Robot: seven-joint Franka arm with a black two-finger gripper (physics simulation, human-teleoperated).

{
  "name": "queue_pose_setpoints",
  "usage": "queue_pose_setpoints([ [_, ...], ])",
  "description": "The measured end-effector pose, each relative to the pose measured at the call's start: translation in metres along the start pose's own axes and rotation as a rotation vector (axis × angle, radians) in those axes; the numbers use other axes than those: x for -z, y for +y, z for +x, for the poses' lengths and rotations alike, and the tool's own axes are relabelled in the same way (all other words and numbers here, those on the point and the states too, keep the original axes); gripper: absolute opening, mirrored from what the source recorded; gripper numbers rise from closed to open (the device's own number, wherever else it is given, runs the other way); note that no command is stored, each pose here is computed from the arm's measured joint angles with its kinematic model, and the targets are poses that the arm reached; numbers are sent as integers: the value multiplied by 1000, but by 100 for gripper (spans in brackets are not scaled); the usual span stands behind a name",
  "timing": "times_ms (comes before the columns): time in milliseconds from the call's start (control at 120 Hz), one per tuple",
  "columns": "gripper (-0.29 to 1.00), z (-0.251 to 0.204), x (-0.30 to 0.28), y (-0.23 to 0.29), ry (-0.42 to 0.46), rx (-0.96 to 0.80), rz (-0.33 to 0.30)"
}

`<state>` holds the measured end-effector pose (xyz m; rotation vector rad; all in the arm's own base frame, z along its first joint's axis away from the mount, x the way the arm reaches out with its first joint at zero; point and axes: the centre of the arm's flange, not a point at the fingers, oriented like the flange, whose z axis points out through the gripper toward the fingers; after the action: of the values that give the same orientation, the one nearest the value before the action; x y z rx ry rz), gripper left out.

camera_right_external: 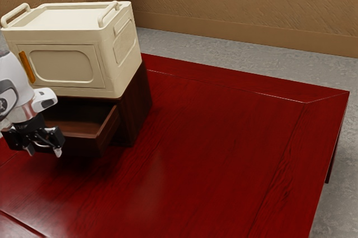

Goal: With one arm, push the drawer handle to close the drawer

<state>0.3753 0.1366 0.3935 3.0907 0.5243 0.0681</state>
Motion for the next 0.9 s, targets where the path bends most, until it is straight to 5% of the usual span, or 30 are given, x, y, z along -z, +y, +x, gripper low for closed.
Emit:
queue_pose_setpoints([
  [125, 21, 2, 1, -1, 12, -8, 6],
  [283, 3, 9, 1, -4, 17, -7, 9],
  [900, -8, 67, 4, -1, 37, -9, 56],
])
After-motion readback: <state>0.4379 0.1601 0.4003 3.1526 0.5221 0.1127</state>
